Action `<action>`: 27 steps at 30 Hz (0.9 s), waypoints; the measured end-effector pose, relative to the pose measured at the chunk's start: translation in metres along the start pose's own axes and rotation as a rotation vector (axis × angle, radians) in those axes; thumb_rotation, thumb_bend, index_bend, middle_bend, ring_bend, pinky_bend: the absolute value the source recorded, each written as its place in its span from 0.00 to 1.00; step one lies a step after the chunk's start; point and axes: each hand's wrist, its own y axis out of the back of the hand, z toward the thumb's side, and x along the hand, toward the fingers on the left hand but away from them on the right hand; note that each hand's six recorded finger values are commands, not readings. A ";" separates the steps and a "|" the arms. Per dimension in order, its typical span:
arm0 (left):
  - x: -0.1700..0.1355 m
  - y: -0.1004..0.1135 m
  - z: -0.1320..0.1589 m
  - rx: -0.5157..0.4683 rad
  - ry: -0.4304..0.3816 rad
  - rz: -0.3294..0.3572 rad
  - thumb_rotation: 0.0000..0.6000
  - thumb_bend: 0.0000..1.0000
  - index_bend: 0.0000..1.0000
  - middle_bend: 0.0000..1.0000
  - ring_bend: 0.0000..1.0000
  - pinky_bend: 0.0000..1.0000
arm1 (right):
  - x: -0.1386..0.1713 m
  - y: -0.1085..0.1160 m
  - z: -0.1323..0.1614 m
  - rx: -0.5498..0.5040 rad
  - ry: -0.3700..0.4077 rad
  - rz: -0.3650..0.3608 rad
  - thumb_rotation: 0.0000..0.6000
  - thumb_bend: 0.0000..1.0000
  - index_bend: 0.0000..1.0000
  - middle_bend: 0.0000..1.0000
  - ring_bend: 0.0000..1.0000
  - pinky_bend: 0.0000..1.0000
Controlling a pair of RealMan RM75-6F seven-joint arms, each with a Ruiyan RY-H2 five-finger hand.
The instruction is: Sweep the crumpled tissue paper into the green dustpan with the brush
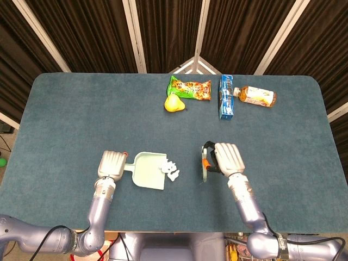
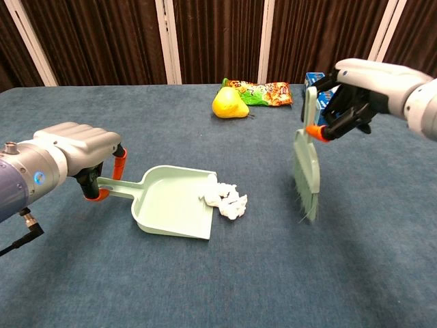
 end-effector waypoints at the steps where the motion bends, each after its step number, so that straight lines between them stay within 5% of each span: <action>1: 0.000 0.000 0.001 0.000 0.000 -0.001 1.00 0.57 0.61 1.00 1.00 1.00 | 0.001 -0.004 0.002 -0.003 0.003 0.007 1.00 0.63 0.81 0.86 0.92 0.78; 14: 0.001 -0.001 0.004 -0.008 0.001 -0.016 1.00 0.57 0.61 1.00 1.00 1.00 | 0.007 -0.052 0.039 -0.082 0.027 0.099 1.00 0.64 0.82 0.86 0.92 0.78; 27: 0.001 -0.004 0.014 -0.009 -0.009 -0.023 1.00 0.57 0.61 1.00 1.00 1.00 | 0.003 -0.057 0.107 -0.273 0.066 0.134 1.00 0.65 0.82 0.86 0.92 0.78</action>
